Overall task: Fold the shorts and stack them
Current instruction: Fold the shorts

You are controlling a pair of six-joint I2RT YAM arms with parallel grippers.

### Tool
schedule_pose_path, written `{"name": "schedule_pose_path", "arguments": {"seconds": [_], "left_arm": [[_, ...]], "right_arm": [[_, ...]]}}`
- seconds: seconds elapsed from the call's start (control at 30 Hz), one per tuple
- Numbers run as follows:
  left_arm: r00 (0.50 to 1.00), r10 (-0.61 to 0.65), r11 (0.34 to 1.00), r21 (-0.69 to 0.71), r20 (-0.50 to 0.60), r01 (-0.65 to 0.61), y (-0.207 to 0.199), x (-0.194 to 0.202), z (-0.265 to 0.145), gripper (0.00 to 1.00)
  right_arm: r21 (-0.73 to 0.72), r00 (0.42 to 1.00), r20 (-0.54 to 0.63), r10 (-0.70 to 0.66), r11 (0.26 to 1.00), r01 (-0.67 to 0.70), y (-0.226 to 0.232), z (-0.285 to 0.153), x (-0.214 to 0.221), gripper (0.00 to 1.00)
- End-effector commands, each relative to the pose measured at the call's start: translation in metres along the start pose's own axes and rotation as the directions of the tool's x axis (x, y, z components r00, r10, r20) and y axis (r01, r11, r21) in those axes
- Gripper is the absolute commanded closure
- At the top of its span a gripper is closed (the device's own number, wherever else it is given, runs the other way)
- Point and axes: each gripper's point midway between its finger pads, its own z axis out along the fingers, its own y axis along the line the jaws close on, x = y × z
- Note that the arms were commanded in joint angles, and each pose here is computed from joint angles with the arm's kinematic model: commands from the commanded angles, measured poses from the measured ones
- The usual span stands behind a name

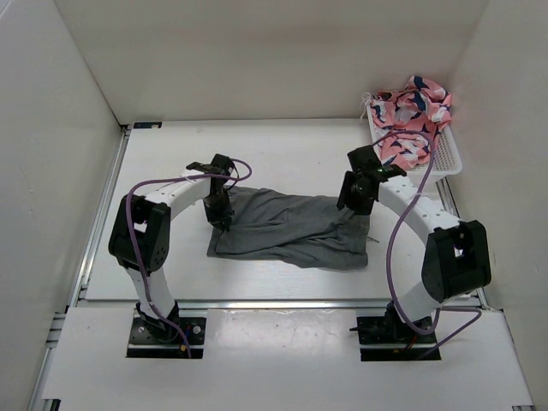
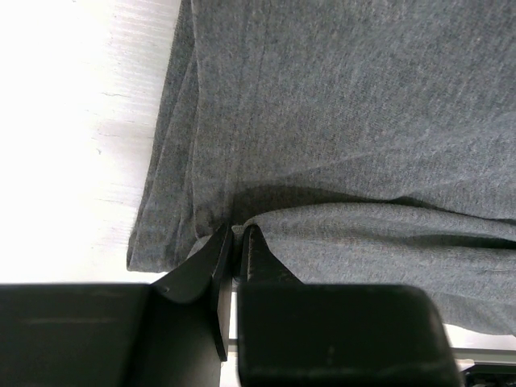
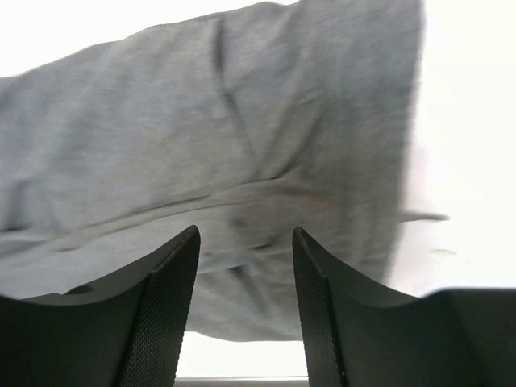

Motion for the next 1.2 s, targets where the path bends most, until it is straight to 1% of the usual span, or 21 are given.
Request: {"name": "schedule_pose_path", "arguments": {"seconds": [0.0, 0.1, 0.13, 0.2, 0.27, 0.3, 0.33, 0.4, 0.43, 0.53, 0.57, 0.6, 0.63, 0.67, 0.7, 0.83, 0.87, 0.93, 1.0, 1.03, 1.17], "left_arm": [[0.996, 0.002, 1.0, 0.03, 0.085, -0.005, -0.005, -0.016, -0.025, 0.89], [0.996, -0.007, 1.0, 0.02, 0.092, 0.005, -0.001, -0.019, -0.025, 0.89], [0.996, -0.007, 1.0, 0.02, 0.092, 0.005, -0.001, -0.019, -0.025, 0.89], [0.996, 0.003, 1.0, 0.007, 0.09, -0.003, 0.002, -0.018, -0.025, 0.89], [0.996, -0.006, 1.0, 0.006, 0.09, 0.006, 0.005, -0.02, -0.025, 0.89], [0.996, -0.006, 1.0, 0.006, 0.09, 0.006, 0.005, -0.02, -0.025, 0.89], [0.996, -0.006, 1.0, 0.006, 0.09, 0.006, 0.005, -0.02, -0.025, 0.89], [0.995, -0.007, 1.0, 0.011, 0.098, 0.006, 0.003, -0.023, -0.027, 0.89], [0.995, -0.007, 1.0, 0.011, 0.098, 0.006, 0.003, -0.023, -0.027, 0.89], [0.995, -0.007, 1.0, 0.011, 0.098, 0.006, 0.003, -0.023, -0.027, 0.89], [0.995, -0.007, 1.0, 0.011, 0.098, 0.006, 0.003, -0.023, -0.027, 0.89], [0.996, -0.006, 1.0, 0.006, 0.09, 0.006, 0.004, -0.021, -0.027, 0.89], [0.996, -0.006, 1.0, 0.006, 0.09, 0.006, 0.004, -0.021, -0.027, 0.89], [0.995, -0.007, 1.0, 0.011, 0.098, 0.006, 0.003, -0.023, -0.029, 0.89], [0.995, -0.007, 1.0, 0.011, 0.098, 0.006, 0.003, -0.024, -0.029, 0.89], [0.994, -0.008, 1.0, 0.016, 0.105, 0.006, 0.001, -0.026, -0.031, 0.89], [0.994, -0.008, 1.0, 0.016, 0.105, 0.006, 0.001, -0.026, -0.031, 0.89], [0.994, -0.008, 1.0, 0.009, 0.11, 0.007, 0.002, -0.027, -0.031, 0.89], [0.994, -0.008, 1.0, 0.009, 0.11, 0.007, 0.002, -0.027, -0.031, 0.89], [0.995, -0.007, 1.0, 0.003, 0.103, 0.007, 0.004, -0.025, -0.031, 0.89], [0.995, -0.007, 1.0, 0.003, 0.103, 0.007, 0.002, -0.027, -0.03, 0.89]], "right_arm": [[0.163, 0.974, -0.033, -0.225, 0.96, 0.227, -0.043, 0.008, 0.002, 0.47], [0.183, 0.966, -0.071, -0.248, 0.949, 0.257, -0.054, 0.013, 0.014, 0.47], [0.178, 0.967, -0.054, -0.247, 0.951, 0.253, -0.053, 0.012, 0.013, 0.43], [0.157, 0.957, -0.053, -0.286, 0.944, 0.291, -0.052, 0.012, 0.013, 0.42], [0.112, 0.946, -0.061, -0.318, 0.94, 0.323, -0.047, 0.014, 0.016, 0.41], [0.076, 0.94, -0.084, -0.33, 0.939, 0.336, -0.044, 0.016, 0.024, 0.41], [0.054, 0.931, -0.079, -0.356, 0.931, 0.361, -0.041, 0.016, 0.023, 0.41], [0.025, 0.922, -0.104, -0.373, 0.926, 0.378, -0.04, 0.019, 0.031, 0.41], [-0.016, 0.917, -0.114, -0.383, 0.923, 0.384, -0.035, 0.021, 0.037, 0.41], [-0.072, 0.914, -0.122, -0.387, 0.922, 0.381, -0.031, 0.024, 0.042, 0.41], [-0.104, 0.919, -0.104, -0.38, 0.923, 0.37, -0.026, 0.021, 0.039, 0.41], [-0.17, 0.918, -0.093, -0.386, 0.914, 0.367, -0.018, 0.017, 0.04, 0.41], [-0.21, 0.907, -0.104, -0.409, 0.9, 0.382, -0.015, 0.017, 0.046, 0.41], [-0.243, 0.909, -0.105, -0.404, 0.896, 0.371, -0.015, 0.016, 0.045, 0.39], [-0.282, 0.901, -0.115, -0.418, 0.883, 0.374, -0.011, 0.016, 0.049, 0.36], [-0.277, 0.89, -0.146, -0.431, 0.882, 0.382, -0.017, 0.019, 0.05, 0.3], [-0.277, 0.885, -0.152, -0.439, 0.879, 0.388, -0.018, 0.021, 0.051, 0.3], [-0.326, 0.88, -0.152, -0.45, 0.863, 0.385, -0.011, 0.018, 0.055, 0.3], [-0.358, 0.878, -0.163, -0.451, 0.856, 0.373, -0.007, 0.018, 0.059, 0.33], [-0.358, 0.877, -0.166, -0.45, 0.856, 0.372, -0.006, 0.02, 0.058, 0.38], [-0.327, 0.877, -0.196, -0.439, 0.872, 0.363, -0.013, 0.027, 0.062, 0.47]]}}
